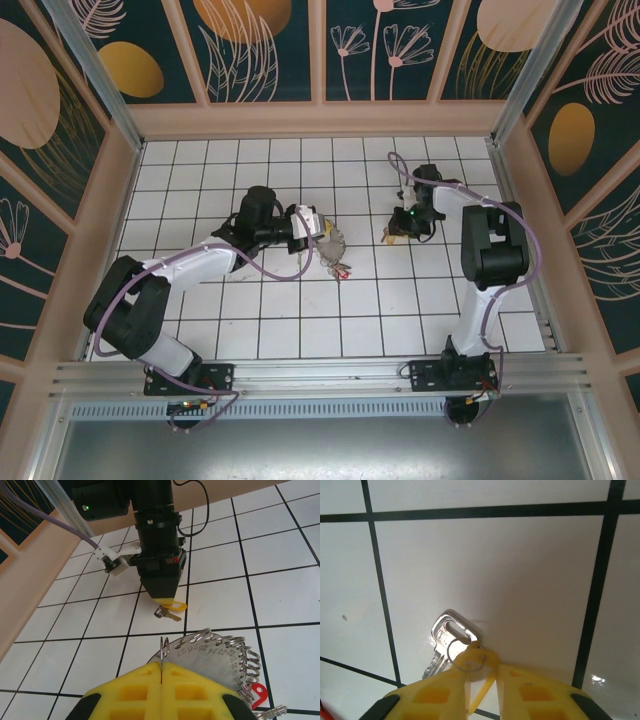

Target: Put the keys on the keyring

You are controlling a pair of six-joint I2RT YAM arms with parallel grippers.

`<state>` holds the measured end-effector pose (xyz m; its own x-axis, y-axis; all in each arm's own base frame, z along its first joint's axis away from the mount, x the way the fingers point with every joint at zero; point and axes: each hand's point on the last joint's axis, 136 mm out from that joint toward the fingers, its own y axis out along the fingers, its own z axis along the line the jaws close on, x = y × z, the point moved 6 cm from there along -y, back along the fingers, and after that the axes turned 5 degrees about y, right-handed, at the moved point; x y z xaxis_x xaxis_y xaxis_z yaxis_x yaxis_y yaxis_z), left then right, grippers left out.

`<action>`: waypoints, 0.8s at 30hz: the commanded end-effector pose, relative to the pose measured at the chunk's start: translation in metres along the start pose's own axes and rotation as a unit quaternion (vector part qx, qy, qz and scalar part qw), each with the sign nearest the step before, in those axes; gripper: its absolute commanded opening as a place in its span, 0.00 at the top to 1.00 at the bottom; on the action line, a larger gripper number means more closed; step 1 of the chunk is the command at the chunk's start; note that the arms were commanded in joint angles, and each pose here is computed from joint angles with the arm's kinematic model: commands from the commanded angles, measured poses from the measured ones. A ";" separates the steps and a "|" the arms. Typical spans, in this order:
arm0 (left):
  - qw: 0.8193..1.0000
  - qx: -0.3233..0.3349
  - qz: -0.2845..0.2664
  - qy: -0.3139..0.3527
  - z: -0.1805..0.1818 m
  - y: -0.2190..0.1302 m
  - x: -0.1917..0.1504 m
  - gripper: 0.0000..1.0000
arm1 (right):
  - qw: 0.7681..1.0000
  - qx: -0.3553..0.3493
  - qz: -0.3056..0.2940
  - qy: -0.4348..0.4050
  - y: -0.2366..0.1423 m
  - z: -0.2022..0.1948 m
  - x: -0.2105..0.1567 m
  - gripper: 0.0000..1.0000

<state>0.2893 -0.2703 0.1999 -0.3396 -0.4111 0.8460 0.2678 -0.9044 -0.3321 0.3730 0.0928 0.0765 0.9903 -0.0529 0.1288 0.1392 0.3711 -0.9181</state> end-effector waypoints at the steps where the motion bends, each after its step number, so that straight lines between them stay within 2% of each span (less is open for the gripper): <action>1: 1.000 -0.013 -0.007 0.006 -0.003 -0.002 0.001 1.00 | 1.000 0.010 0.003 -0.008 0.004 0.009 0.004 0.74; 13: 1.000 -0.014 -0.007 0.000 -0.009 -0.006 -0.002 1.00 | 1.000 -0.004 -0.017 -0.017 -0.001 0.010 0.012 0.71; 17: 1.000 -0.018 -0.009 -0.004 -0.011 -0.006 -0.002 1.00 | 1.000 -0.010 -0.021 -0.018 -0.001 0.009 0.015 0.66; 24: 1.000 -0.018 -0.006 -0.006 -0.011 -0.006 -0.003 1.00 | 0.999 -0.004 -0.019 -0.031 0.002 0.014 0.016 0.69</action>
<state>0.2836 -0.2689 0.1975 -0.3434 -0.3998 0.8499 0.2468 -0.9115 -0.3290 0.3859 0.1008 0.0846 0.9822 -0.0348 0.1845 0.1843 0.3664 -0.9120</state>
